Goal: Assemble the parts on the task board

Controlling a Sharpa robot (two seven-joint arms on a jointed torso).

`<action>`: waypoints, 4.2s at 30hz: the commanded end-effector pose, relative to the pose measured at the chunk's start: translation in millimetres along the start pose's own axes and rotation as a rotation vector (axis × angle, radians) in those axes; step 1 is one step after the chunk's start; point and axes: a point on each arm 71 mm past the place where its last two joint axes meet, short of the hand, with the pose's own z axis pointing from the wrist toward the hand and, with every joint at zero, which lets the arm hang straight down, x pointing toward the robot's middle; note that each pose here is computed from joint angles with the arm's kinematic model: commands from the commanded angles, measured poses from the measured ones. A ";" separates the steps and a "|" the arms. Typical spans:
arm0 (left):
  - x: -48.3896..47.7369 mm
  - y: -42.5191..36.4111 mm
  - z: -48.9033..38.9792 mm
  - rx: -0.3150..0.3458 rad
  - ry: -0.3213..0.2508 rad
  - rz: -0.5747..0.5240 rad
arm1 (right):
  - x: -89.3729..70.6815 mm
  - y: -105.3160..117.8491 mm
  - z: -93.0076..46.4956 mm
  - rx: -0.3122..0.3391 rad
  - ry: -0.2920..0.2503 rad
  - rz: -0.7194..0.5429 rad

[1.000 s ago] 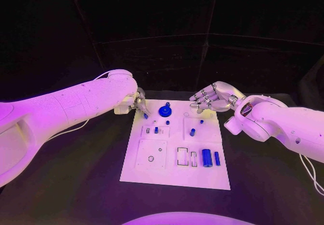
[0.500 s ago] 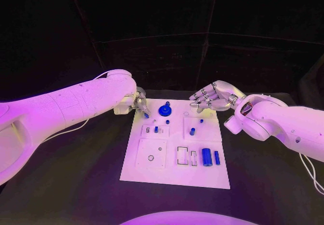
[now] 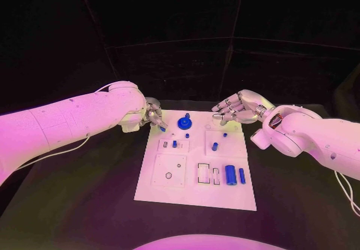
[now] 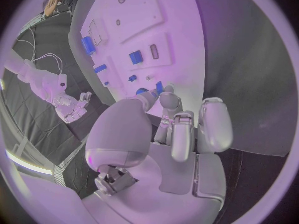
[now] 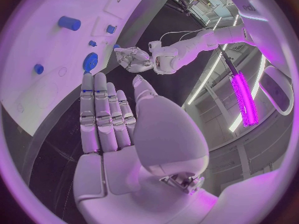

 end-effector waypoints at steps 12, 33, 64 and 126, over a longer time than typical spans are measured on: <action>15.8 1.8 -13.0 0.088 -0.091 -0.074 | -1.4 0.8 -0.4 -0.011 0.003 -0.001; 46.0 5.4 -12.8 0.077 -0.046 -0.085 | -1.7 0.1 -0.2 -0.010 0.004 -0.002; 56.4 9.5 -14.1 0.040 0.040 -0.039 | -1.0 0.3 0.6 -0.011 0.007 -0.001; 51.5 11.3 -7.2 0.016 0.011 -0.058 | -1.0 0.6 -0.4 -0.010 0.008 -0.001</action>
